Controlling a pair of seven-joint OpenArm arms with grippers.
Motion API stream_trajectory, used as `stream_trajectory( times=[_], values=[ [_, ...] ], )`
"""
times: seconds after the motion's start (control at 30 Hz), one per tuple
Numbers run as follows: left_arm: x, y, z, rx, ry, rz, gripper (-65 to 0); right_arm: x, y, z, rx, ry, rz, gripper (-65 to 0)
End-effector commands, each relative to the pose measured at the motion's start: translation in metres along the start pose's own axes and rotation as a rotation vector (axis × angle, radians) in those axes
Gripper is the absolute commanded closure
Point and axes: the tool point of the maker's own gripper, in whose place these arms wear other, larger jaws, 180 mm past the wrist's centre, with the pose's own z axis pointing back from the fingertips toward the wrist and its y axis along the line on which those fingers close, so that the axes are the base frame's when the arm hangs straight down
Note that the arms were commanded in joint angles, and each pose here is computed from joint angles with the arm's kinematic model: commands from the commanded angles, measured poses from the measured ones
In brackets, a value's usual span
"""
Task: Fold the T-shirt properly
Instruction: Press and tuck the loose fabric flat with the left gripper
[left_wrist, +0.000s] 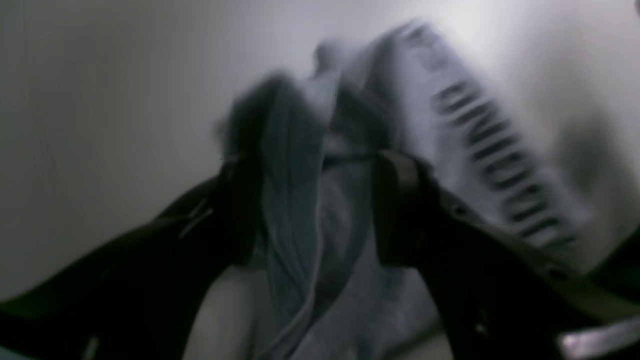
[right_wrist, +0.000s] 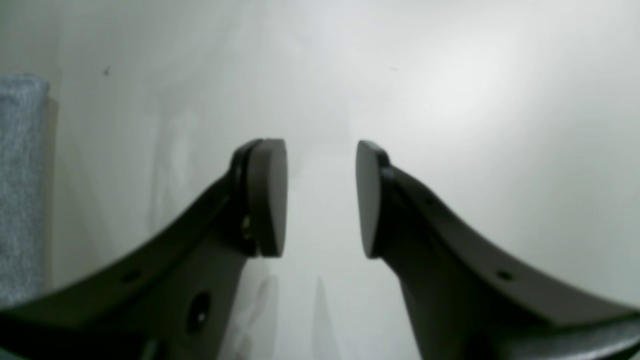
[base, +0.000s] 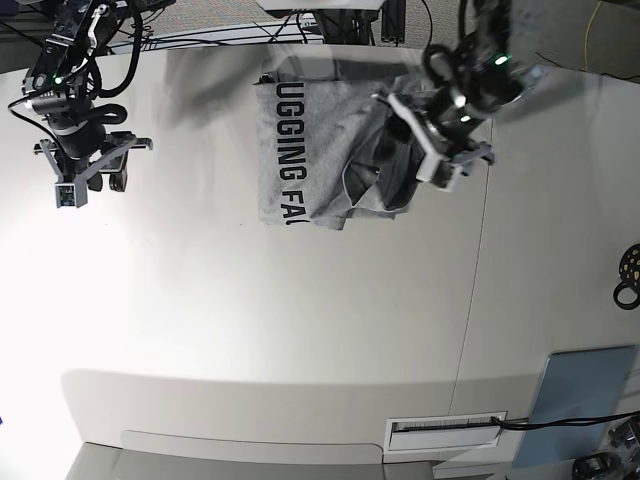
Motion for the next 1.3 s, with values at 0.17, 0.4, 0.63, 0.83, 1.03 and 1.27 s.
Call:
stream_trajectory(
  times=[0.17, 0.4, 0.63, 0.83, 1.03, 1.27],
  values=[
    [0.001, 0.004, -0.037, 0.033, 0.035, 0.017, -33.2, 0.009, -0.003, 0.004, -0.008, -0.024, 0.016, -22.9],
    [0.027, 0.011, -0.048, 0.061, -0.013, 0.036, -28.4, 0.009, -0.003, 0.004, -0.008, -0.02, 0.017, -22.9],
    [0.023, 0.033, -0.049, 0.17, 0.009, -0.047, 0.0, 0.008, -0.003, 0.004, -0.008, -0.017, 0.017, -22.9],
    [0.038, 0.087, -0.037, 0.336, -0.015, -0.067, 0.0, 0.008, -0.003, 0.004, -0.008, -0.017, 0.017, -22.9],
    [0.023, 0.13, -0.024, 0.486, 0.048, -0.108, -2.9, 0.008, -0.003, 0.004, -0.008, -0.017, 0.018, -22.9],
    [0.017, 0.151, -0.013, 0.524, 0.093, -0.157, -26.5, 0.008, -0.003, 0.003, -0.008, -0.018, 0.017, -22.9]
  ],
)
